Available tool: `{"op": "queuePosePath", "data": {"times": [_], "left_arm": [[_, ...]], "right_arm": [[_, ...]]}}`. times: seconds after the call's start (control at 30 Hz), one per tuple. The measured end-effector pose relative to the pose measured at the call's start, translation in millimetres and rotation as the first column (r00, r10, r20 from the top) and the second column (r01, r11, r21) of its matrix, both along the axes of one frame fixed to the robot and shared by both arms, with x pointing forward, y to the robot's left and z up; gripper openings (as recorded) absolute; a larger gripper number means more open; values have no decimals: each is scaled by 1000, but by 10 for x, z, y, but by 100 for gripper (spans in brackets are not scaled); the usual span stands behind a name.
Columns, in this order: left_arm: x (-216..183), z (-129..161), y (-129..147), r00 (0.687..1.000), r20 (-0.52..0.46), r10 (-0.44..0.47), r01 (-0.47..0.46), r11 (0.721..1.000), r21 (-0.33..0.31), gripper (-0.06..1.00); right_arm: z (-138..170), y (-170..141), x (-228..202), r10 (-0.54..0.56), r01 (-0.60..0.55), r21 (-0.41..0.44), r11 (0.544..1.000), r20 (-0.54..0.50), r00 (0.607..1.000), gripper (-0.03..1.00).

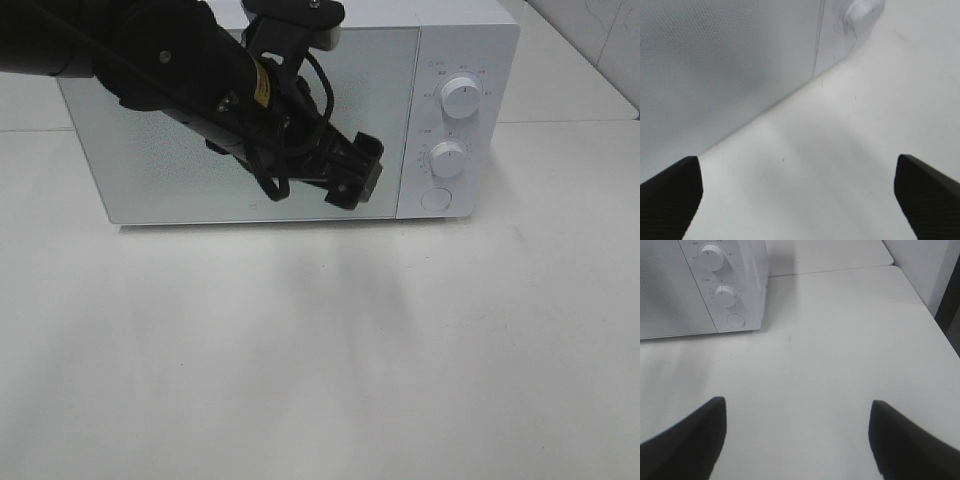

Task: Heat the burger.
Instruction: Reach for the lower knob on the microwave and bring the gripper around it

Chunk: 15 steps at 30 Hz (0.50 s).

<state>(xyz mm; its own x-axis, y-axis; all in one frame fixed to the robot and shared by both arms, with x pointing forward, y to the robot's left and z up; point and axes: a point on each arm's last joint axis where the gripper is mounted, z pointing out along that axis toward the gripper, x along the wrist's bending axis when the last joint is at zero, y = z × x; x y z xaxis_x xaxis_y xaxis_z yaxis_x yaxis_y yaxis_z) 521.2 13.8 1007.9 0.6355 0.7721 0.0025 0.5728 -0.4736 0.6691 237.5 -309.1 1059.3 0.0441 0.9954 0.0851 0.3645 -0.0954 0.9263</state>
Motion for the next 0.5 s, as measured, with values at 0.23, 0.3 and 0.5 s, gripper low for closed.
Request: {"op": "queuePosePath", "data": {"times": [0.23,0.3,0.5], "left_arm": [[-310,50,53,990,-138,11,12,987,160,99],[-347,62,72,987,-159,18,11,983,183,99],[-535,146,242,942,-318,102,-7,958,287,99]], "right_arm": [[0,0,0,0,0,0,1000,0,1000,76],[0,0,0,0,0,0,1000,0,1000,76],[0,0,0,0,0,0,1000,0,1000,76]]}}
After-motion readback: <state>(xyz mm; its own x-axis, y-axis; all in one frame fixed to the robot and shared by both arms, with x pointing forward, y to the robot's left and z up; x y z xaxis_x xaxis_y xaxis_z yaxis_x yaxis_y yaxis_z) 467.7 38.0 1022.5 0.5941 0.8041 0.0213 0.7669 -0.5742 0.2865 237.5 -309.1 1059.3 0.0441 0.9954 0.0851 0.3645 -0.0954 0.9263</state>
